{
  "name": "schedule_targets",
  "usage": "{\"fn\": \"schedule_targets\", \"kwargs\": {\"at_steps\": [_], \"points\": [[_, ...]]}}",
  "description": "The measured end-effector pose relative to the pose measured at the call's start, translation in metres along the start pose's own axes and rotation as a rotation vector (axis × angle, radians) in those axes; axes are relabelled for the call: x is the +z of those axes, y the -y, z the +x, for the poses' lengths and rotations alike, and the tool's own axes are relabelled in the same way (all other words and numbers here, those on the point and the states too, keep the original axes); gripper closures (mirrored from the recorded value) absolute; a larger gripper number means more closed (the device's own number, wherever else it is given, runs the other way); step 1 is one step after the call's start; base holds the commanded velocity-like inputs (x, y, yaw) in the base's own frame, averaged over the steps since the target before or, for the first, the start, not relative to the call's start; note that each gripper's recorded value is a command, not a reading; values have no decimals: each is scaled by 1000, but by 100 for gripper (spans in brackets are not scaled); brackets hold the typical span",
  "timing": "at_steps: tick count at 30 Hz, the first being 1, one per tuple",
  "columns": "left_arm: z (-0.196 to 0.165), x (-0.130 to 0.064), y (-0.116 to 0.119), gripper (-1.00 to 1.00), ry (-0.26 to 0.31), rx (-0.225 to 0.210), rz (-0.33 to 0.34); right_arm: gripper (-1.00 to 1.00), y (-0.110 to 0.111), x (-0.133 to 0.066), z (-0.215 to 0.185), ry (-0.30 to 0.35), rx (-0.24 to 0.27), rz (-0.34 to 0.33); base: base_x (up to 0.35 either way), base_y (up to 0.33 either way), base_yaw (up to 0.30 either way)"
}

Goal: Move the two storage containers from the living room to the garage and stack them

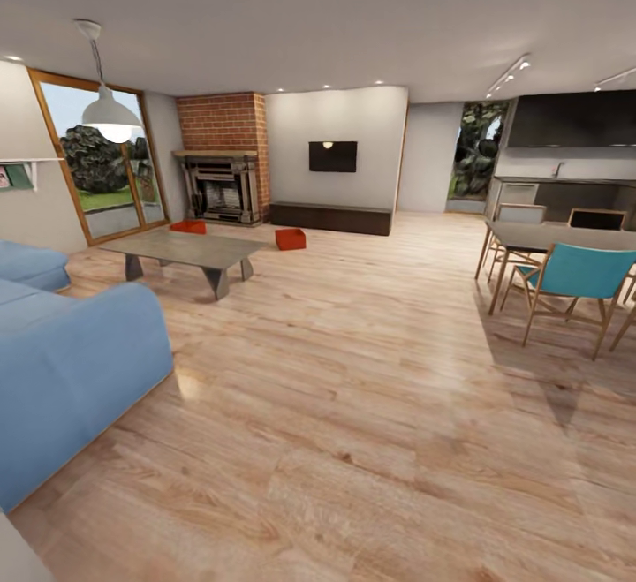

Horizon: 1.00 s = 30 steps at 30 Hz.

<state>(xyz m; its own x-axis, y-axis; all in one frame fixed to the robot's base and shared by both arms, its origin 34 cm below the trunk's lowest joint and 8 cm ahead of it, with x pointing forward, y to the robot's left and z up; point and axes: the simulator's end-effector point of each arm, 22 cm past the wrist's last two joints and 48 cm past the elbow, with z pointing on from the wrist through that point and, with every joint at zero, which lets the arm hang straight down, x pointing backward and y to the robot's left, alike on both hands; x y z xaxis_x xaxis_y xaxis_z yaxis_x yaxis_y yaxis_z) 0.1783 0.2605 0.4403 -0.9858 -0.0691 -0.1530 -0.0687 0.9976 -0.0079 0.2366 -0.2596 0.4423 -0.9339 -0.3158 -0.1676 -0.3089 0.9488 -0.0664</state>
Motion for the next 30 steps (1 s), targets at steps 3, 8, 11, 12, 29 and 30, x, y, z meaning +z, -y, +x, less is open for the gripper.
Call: {"fn": "schedule_targets", "kwargs": {"at_steps": [3,8,11,12,29,30], "points": [[0,0,0,-100,0,0,0,-100,-1,0,-1,1,0,-2,322,0,0],[1,0,0,-100,-1,0,0,-100,-3,0,-1,1,0,-3,323,0,0],[0,0,0,-100,-2,1,0,-100,-3,0,-1,1,1,-3,322,0,0],[0,0,0,-100,-2,2,0,-100,-3,0,-1,2,1,-3,322,0,0],[-1,0,0,-100,3,4,1,-100,27,-3,-8,25,156,164,322,0,0],[-1,0,0,-100,3,4,1,-100,26,-3,-8,24,157,163,322,0,0]]}}
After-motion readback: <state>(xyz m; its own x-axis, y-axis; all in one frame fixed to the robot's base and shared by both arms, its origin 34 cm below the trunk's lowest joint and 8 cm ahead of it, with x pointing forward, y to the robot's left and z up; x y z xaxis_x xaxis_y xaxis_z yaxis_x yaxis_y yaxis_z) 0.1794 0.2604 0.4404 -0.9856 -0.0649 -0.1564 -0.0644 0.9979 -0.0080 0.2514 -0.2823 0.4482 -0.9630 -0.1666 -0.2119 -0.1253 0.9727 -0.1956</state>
